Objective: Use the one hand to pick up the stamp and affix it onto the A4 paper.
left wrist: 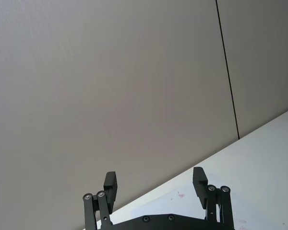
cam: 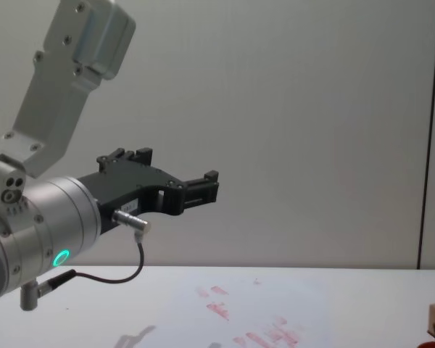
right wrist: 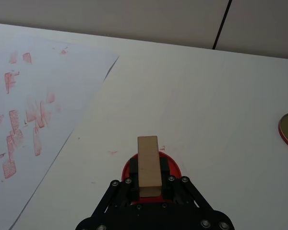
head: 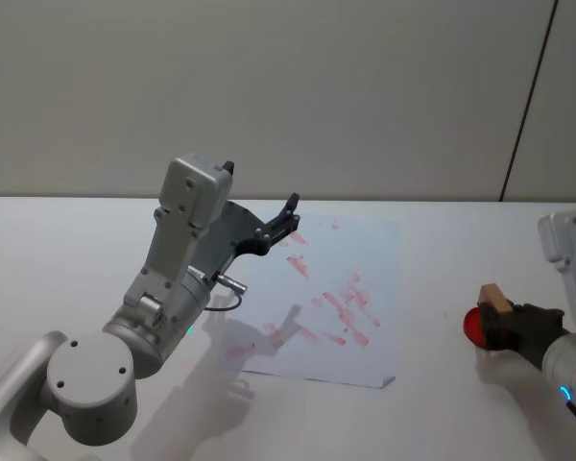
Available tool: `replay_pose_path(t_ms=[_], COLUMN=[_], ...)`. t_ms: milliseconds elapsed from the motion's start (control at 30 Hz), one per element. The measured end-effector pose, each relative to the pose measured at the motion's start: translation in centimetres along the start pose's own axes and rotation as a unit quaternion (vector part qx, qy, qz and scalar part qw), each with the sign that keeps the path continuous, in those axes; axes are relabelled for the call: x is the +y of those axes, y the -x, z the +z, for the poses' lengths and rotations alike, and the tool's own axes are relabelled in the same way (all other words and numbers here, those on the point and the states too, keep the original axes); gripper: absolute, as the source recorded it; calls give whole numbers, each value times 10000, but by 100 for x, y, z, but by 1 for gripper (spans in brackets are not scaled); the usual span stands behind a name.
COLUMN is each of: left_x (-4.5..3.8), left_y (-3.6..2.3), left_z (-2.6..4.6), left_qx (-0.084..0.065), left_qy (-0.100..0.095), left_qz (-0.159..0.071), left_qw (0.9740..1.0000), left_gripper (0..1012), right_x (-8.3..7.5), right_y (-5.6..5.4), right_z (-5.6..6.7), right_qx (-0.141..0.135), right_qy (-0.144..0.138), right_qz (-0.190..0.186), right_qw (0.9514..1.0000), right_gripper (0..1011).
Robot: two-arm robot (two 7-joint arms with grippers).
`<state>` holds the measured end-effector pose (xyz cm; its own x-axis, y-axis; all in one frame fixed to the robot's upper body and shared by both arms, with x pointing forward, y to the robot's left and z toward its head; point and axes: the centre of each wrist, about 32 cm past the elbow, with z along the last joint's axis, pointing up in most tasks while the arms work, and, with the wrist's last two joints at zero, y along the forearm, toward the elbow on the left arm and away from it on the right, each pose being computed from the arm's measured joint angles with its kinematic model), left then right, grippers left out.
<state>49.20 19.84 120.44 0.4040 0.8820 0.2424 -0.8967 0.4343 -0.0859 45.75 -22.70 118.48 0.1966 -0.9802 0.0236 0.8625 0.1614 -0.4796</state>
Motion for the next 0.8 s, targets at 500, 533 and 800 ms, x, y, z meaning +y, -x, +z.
replay_pose_path(t_ms=[500, 533, 800], left_x=[0, 0, 0], left_y=[0, 0, 0], left_z=[0, 0, 0], left_qx=[0, 0, 0], left_qy=[0, 0, 0], left_qz=[0, 0, 0], left_qw=[10000, 10000, 10000], left_gripper=[1003, 1003, 1003], right_x=[29, 31, 36], right_y=[-7, -7, -10], right_z=[-36, -37, -44], right_qx=[-41, -43, -48], right_qy=[69, 71, 83], right_qz=[-56, -59, -70], right_qw=[10000, 9999, 9999], right_gripper=[508, 535, 829])
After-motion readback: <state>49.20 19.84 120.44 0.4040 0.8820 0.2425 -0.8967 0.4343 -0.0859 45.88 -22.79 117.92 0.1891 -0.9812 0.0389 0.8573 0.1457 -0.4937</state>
